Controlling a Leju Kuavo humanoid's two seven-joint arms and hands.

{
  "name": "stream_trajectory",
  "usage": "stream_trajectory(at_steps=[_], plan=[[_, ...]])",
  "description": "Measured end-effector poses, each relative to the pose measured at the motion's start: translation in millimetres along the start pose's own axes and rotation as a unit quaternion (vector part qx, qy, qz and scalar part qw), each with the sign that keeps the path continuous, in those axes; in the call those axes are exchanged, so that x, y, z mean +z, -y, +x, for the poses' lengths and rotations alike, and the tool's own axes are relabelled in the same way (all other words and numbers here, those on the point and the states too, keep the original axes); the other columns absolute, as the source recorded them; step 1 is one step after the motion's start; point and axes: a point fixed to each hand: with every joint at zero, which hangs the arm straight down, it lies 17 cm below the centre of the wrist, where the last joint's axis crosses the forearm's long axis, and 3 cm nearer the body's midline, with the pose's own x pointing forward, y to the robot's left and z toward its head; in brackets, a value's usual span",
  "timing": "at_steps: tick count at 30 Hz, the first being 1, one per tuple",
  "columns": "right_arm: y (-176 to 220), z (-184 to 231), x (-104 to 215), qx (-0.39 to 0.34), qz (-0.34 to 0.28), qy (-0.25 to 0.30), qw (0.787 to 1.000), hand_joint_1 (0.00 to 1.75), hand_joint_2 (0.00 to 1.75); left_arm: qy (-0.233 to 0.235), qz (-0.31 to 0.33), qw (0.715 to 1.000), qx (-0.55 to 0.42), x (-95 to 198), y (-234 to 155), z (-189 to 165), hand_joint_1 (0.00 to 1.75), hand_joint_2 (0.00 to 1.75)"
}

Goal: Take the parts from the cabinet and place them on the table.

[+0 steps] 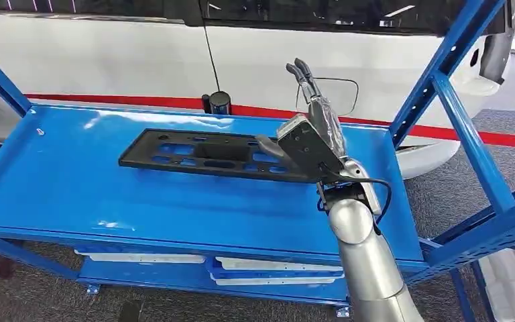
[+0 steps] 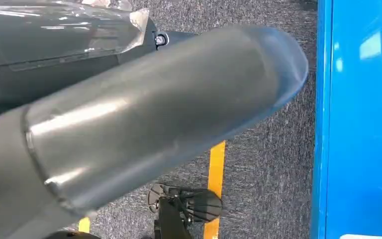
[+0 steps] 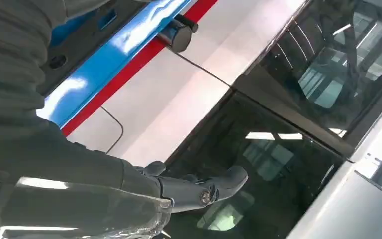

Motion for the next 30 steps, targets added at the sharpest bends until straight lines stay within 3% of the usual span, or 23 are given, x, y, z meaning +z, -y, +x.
stream_trajectory(at_steps=[5,13,15,19,22,30], plan=[[-27.0,8.4,1.1,0.034,0.033,0.010,0.999,0.00,1.75,-0.008,0.009,1.000,0.000,-0.3,-3.3,-3.2,0.00,0.00],[-176.7,70.7,15.9,0.027,0.182,0.066,0.981,0.00,1.75,-0.043,0.058,0.997,0.042,0.7,-24.4,-24.9,0.00,0.00],[-206.2,79.9,25.6,0.049,0.220,0.071,0.972,0.00,1.75,-0.039,0.062,0.996,0.049,0.8,-26.6,-24.6,0.00,0.00],[-270.1,88.1,67.9,0.157,0.313,0.118,0.929,0.00,1.75,-0.019,0.070,0.995,0.069,-0.6,-30.8,-16.1,0.00,0.00],[-288.3,82.2,86.9,0.188,0.342,0.133,0.911,0.00,1.75,-0.021,0.072,0.995,0.072,-0.4,-32.1,-17.8,0.00,0.00],[-303.1,68.2,102.5,0.257,0.372,0.167,0.876,0.00,1.75,-0.013,0.073,0.995,0.071,-0.7,-33.1,-15.5,0.00,0.00]])
